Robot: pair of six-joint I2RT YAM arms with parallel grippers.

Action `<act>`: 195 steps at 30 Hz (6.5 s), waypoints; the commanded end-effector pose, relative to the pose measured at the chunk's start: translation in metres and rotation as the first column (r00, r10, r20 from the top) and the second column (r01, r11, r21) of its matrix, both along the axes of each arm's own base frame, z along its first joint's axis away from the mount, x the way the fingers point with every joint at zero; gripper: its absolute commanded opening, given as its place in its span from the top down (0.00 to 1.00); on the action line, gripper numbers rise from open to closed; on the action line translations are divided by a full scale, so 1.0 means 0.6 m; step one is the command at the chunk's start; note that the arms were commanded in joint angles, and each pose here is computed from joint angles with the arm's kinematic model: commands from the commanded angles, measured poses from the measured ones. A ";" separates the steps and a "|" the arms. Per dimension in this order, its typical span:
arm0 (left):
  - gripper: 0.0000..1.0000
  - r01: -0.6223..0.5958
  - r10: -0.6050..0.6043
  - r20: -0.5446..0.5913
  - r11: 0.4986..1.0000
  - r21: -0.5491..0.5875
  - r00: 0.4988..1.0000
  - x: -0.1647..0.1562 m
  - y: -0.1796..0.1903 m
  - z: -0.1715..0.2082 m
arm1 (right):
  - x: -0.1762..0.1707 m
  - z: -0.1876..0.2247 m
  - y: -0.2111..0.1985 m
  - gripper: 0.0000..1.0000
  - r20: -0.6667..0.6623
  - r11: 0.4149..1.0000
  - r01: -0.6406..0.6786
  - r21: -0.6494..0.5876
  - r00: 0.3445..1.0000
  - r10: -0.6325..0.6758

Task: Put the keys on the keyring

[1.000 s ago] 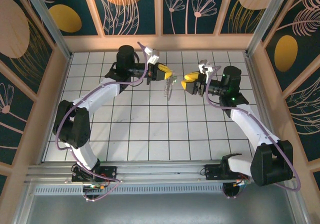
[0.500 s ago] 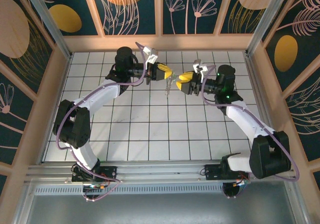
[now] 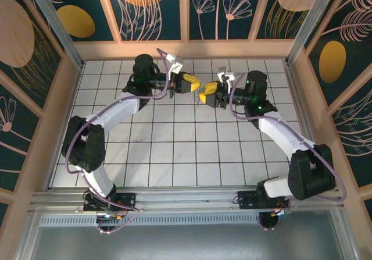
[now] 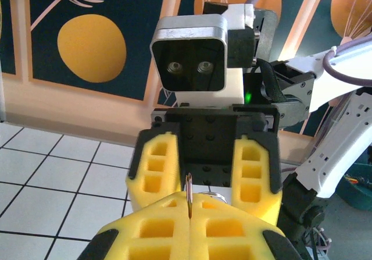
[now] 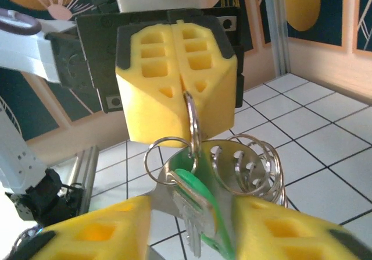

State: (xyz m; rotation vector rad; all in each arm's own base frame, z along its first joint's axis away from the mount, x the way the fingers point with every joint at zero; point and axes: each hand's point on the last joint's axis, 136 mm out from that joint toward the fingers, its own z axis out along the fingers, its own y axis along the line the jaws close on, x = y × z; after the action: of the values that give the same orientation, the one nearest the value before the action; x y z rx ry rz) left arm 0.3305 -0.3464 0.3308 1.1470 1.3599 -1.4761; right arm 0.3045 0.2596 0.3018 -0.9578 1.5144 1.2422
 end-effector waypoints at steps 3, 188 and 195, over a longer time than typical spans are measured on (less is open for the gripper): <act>1.00 0.027 -0.024 0.068 0.999 -0.041 0.997 -0.015 0.005 0.040 | -0.014 0.011 0.007 0.88 0.038 0.998 -0.064 -0.004 0.997 0.064; 1.00 -0.203 0.128 -0.216 0.906 -0.372 0.968 0.024 0.011 0.075 | 0.057 0.115 0.003 0.74 -0.246 0.889 0.198 0.412 0.964 -0.101; 1.00 -0.197 0.123 -0.215 0.909 -0.368 0.969 0.023 0.010 0.073 | 0.060 0.115 0.008 0.78 -0.245 0.894 0.187 0.408 0.965 -0.090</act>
State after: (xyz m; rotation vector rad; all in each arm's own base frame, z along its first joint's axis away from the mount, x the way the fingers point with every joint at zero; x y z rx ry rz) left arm 0.3508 -0.3409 0.3553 0.6138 1.2659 -1.6724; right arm 0.3445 0.2597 0.3575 -0.3747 1.4210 1.5208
